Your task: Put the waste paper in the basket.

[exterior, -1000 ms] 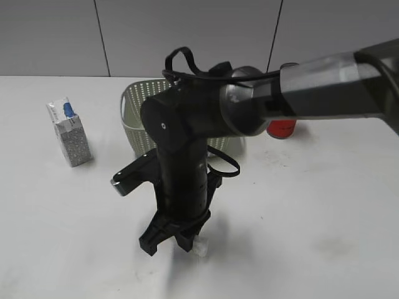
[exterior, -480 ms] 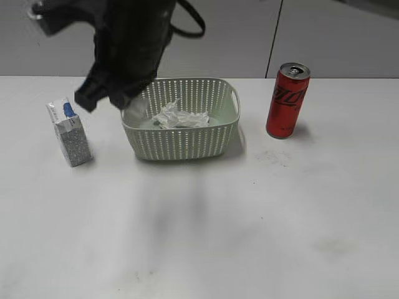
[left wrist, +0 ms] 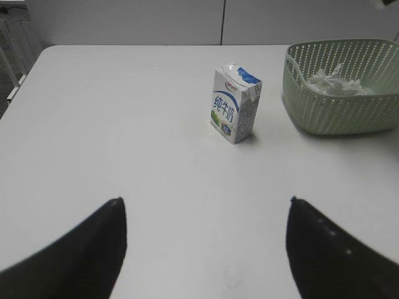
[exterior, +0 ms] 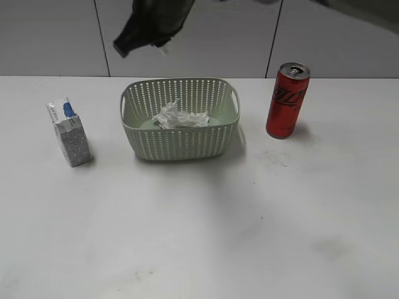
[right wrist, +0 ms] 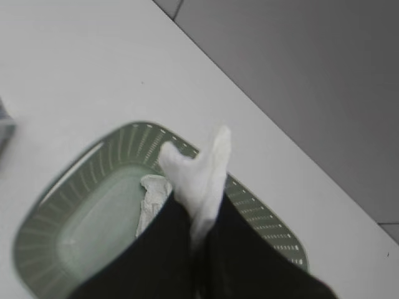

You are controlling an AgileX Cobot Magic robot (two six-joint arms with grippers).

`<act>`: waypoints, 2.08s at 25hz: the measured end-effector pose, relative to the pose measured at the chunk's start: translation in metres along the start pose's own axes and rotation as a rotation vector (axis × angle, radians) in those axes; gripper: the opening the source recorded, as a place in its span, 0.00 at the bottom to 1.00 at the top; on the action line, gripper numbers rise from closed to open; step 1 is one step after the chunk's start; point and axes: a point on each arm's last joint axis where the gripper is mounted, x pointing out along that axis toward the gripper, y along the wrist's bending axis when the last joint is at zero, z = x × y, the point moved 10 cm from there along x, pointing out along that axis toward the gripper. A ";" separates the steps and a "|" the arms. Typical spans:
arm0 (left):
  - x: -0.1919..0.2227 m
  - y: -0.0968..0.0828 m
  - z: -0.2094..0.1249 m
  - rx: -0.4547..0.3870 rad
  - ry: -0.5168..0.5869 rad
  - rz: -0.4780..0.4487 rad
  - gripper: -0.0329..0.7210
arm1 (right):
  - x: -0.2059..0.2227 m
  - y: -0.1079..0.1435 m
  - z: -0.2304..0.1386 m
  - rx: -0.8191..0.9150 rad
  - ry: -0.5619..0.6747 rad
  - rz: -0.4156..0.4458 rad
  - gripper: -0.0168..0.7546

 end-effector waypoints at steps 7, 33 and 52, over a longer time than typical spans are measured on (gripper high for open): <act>0.000 0.000 0.000 0.000 0.000 0.000 0.83 | 0.059 -0.004 -0.066 0.115 0.205 0.044 0.28; 0.000 0.000 0.000 0.001 0.000 0.000 0.83 | -0.013 -0.192 -0.076 0.525 0.252 -0.048 0.79; 0.000 0.000 0.000 0.000 0.000 0.000 0.83 | -0.084 -0.297 -0.129 0.765 0.211 -0.096 0.79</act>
